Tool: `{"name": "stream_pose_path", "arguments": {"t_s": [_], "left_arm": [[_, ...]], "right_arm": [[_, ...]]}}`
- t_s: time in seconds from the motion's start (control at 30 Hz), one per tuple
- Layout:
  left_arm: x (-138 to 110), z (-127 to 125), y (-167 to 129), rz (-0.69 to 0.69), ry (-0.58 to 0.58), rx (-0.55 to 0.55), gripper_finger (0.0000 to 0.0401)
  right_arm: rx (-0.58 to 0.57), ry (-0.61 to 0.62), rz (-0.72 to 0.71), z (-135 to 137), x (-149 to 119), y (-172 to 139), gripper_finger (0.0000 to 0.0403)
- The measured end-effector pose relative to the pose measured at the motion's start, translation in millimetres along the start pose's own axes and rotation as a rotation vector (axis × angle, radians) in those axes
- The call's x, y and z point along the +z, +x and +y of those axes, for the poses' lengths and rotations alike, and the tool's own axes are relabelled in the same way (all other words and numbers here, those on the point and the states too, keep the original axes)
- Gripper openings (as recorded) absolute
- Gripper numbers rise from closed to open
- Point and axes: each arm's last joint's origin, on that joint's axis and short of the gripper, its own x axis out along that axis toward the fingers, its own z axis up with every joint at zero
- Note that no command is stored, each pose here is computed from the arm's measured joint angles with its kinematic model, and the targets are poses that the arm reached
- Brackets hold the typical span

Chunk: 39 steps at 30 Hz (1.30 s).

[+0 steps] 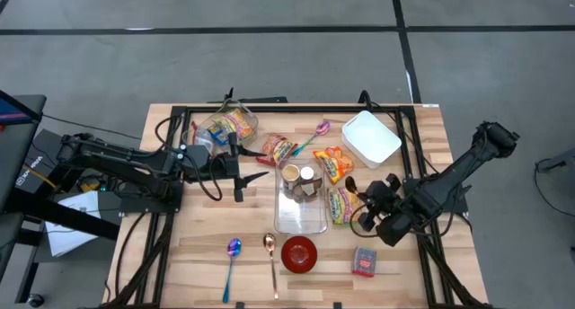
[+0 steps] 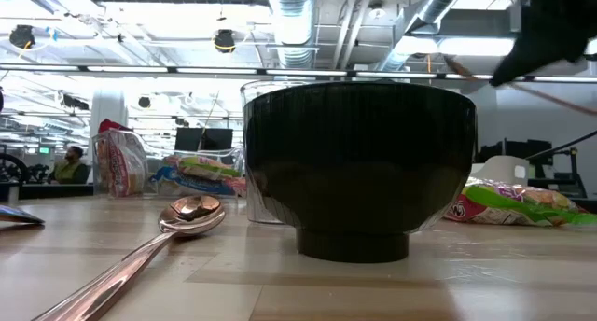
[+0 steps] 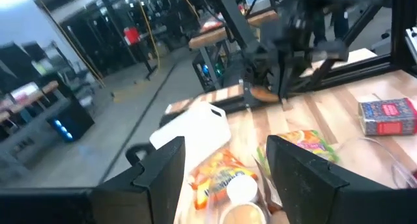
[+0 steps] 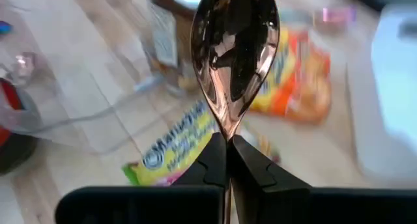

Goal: Pick & Place Food Item
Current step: Put the top gold spoon into the white bin

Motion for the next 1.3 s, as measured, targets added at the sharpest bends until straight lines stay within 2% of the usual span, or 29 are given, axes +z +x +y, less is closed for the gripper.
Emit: {"name": "stream_pose_path", "arguments": {"t_s": [0.3, 0.73, 0.97, 1.3], "left_arm": [[-2.1, -7.5, -2.2, 0.033, -0.091, -0.039, 0.0209], [9.5, -39.9, -17.1, -0.020, -0.121, -0.189, 0.0209], [12.4, -42.3, -18.8, -0.039, -0.159, -0.199, 0.0209], [11.4, -42.9, -18.3, -0.021, -0.236, -0.202, 0.0209]], "right_arm": [[-0.033, -0.219, -0.214, 7.8, 20.4, -14.8, 0.0000], [-0.217, -0.508, -0.400, 6.3, 32.2, -21.0, 0.0000], [-0.316, -0.533, -0.449, 1.9, 37.7, -17.5, 0.0000], [-0.434, -0.531, -0.402, -11.3, 49.7, -2.4, 0.0000]]}}
